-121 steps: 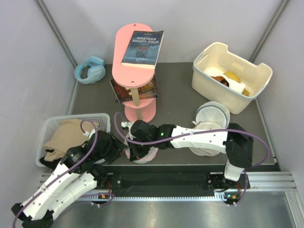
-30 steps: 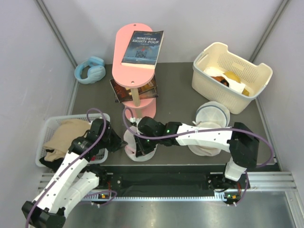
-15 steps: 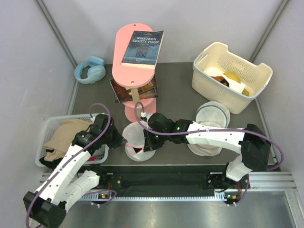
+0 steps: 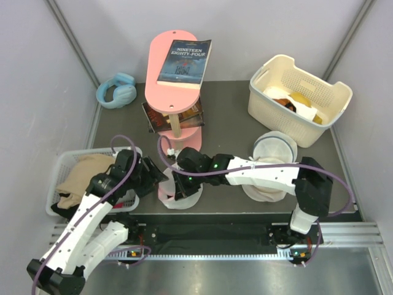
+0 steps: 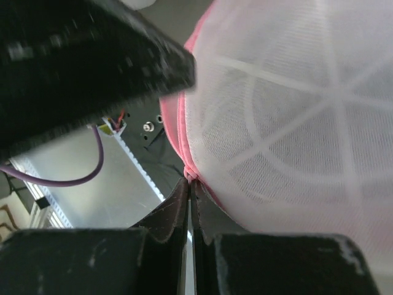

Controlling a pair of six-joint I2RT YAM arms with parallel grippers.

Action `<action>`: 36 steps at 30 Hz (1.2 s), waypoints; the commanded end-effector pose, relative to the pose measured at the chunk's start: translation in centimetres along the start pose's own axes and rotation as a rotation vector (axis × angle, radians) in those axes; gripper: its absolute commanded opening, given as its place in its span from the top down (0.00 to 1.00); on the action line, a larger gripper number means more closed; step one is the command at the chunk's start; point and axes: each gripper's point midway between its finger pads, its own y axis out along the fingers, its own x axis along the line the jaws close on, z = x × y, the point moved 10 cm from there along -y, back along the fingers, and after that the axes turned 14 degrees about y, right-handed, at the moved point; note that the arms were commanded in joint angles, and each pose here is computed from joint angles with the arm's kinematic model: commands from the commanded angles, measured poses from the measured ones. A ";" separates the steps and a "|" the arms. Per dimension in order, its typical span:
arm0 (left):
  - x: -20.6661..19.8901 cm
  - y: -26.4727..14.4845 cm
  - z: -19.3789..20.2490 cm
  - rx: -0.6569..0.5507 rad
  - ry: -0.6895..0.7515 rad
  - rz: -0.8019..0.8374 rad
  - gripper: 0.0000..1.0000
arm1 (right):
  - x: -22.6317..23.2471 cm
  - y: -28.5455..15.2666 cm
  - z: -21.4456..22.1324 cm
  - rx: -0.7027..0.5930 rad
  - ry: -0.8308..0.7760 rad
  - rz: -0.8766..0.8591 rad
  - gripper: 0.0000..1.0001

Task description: Unzip the laundry bag and remove the bra

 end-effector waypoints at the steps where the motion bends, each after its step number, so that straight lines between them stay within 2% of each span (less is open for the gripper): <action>1: 0.1 -1.4 0.9 0.045 -0.040 0.035 0.27 | 3.9 1.0 -0.4 0.012 -0.065 -0.109 1.00; 8: 1.2 -1.4 2.4 0.070 -0.065 0.042 0.28 | 5.3 1.6 -0.4 0.026 -0.091 -0.121 1.00; 15: 1.0 -0.4 2.6 0.092 -0.076 0.081 0.40 | 5.2 1.3 -0.3 0.022 -0.090 -0.116 1.00; 16: 1.0 -0.3 2.5 0.092 -0.080 0.086 0.51 | 5.2 1.3 -0.2 0.024 -0.091 -0.115 1.00; 19: 1.1 0.1 2.7 0.092 -0.085 0.085 0.73 | 4.9 1.2 0.0 0.025 -0.085 -0.109 1.00; 20: 1.2 0.2 2.7 0.090 -0.086 0.085 0.85 | 4.8 1.3 0.0 0.025 -0.083 -0.107 1.00; 23: 1.2 0.3 2.7 0.081 -0.090 0.083 1.00 | 4.5 1.1 0.3 0.030 -0.077 -0.100 1.00; 36: 1.2 0.6 2.1 0.050 -0.066 0.045 1.00 | 2.2 -0.3 1.5 0.010 -0.028 -0.041 1.00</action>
